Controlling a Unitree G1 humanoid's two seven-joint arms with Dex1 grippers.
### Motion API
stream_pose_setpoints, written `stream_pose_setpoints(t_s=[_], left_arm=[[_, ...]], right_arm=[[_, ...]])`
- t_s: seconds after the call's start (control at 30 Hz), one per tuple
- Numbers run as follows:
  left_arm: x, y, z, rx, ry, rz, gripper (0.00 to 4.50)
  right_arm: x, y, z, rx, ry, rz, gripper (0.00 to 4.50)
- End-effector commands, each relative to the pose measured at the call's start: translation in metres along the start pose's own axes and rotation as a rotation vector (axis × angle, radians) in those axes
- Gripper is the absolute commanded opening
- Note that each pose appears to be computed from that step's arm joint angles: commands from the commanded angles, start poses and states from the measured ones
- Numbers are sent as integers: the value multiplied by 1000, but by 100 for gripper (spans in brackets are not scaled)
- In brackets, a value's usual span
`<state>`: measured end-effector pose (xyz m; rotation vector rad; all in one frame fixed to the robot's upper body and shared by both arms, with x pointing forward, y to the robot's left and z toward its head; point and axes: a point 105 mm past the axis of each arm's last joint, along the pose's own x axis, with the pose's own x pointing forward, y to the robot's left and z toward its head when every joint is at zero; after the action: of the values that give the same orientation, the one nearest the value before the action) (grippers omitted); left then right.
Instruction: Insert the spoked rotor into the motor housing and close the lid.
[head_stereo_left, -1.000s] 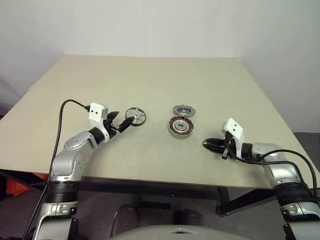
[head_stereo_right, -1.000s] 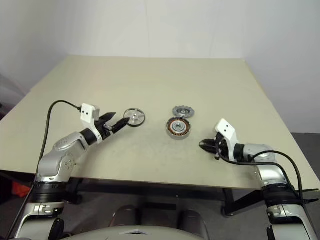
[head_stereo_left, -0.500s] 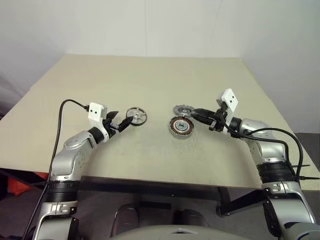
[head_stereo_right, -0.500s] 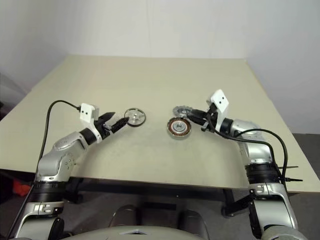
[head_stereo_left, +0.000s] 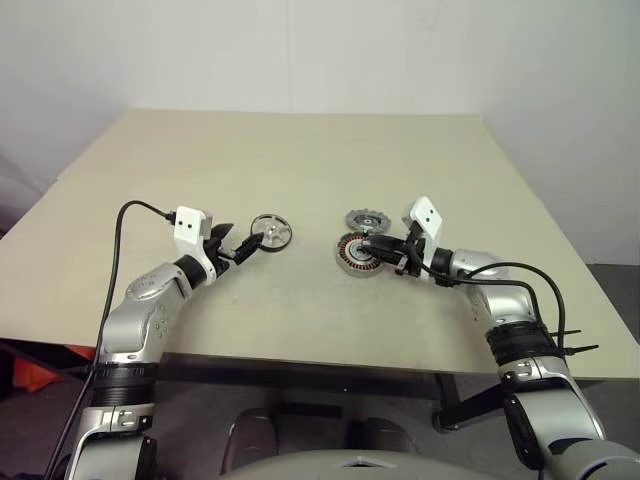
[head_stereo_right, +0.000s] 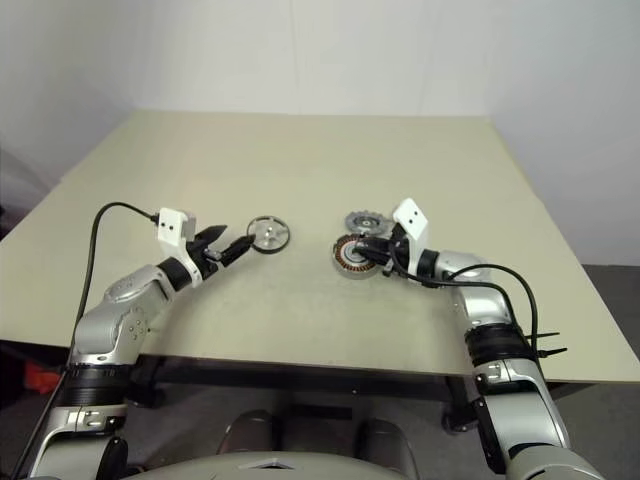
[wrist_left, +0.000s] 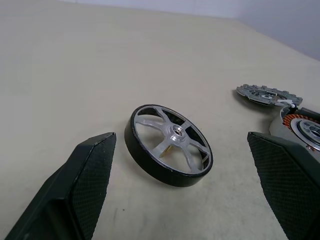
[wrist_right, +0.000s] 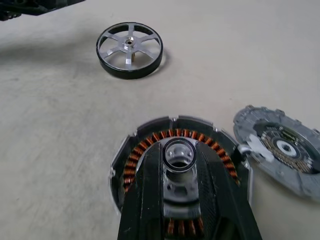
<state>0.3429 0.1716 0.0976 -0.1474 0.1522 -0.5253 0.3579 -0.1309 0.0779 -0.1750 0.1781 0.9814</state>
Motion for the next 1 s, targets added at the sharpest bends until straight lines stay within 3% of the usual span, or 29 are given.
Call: stream_pose_setpoints(t_s=[0.03,1.0], left_arm=[[-2,-1,16,37,-49,-1,450],[-3,-2,16,43,-48,2,450]], right_arm=[[8,-4,15,-48,-36,-2,61],[2,-1,-10,-12,48,5,61]])
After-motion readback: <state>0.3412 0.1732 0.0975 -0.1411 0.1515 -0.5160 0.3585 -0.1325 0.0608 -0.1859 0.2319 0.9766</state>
